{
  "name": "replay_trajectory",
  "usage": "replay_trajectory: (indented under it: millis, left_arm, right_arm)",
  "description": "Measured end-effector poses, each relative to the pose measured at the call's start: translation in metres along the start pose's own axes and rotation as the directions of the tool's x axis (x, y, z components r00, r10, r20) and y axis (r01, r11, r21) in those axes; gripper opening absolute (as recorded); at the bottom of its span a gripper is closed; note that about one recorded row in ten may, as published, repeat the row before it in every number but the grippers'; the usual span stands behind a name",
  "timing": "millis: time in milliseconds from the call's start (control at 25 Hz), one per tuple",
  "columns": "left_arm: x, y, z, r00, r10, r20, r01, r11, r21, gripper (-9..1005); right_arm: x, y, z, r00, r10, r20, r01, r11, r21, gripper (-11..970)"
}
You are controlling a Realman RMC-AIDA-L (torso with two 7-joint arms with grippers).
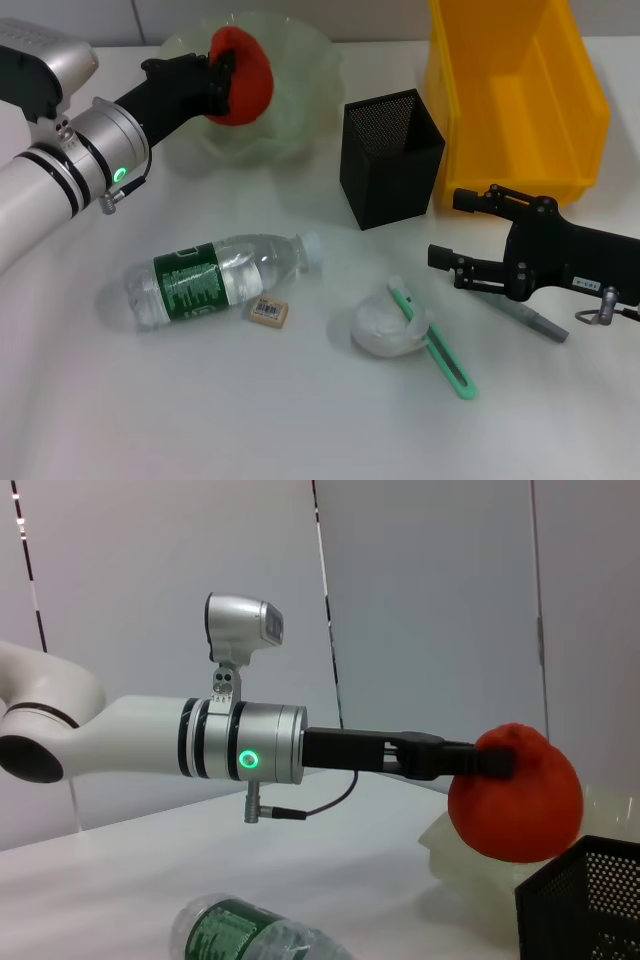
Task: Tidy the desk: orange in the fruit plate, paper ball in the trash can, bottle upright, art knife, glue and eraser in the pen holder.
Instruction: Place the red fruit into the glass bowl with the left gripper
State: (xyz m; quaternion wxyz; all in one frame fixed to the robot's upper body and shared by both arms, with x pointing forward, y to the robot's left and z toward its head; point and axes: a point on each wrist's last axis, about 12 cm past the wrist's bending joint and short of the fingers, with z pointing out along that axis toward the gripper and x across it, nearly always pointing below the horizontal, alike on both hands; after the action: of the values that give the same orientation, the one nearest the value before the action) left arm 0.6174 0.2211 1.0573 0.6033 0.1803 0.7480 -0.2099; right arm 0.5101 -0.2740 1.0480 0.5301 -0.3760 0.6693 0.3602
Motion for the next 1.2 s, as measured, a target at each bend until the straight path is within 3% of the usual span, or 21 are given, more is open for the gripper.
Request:
replay_trajectory:
  millis: [1200]
  left_arm:
    - [-0.0016,0.0007,0.0022,1.0,0.0,-0.002,0.0,1.0,-0.01,144]
  right_arm:
    - [-0.0029,-0.0036,0.0026,1.0,-0.012,-0.005,0.012,1.0,0.002,815]
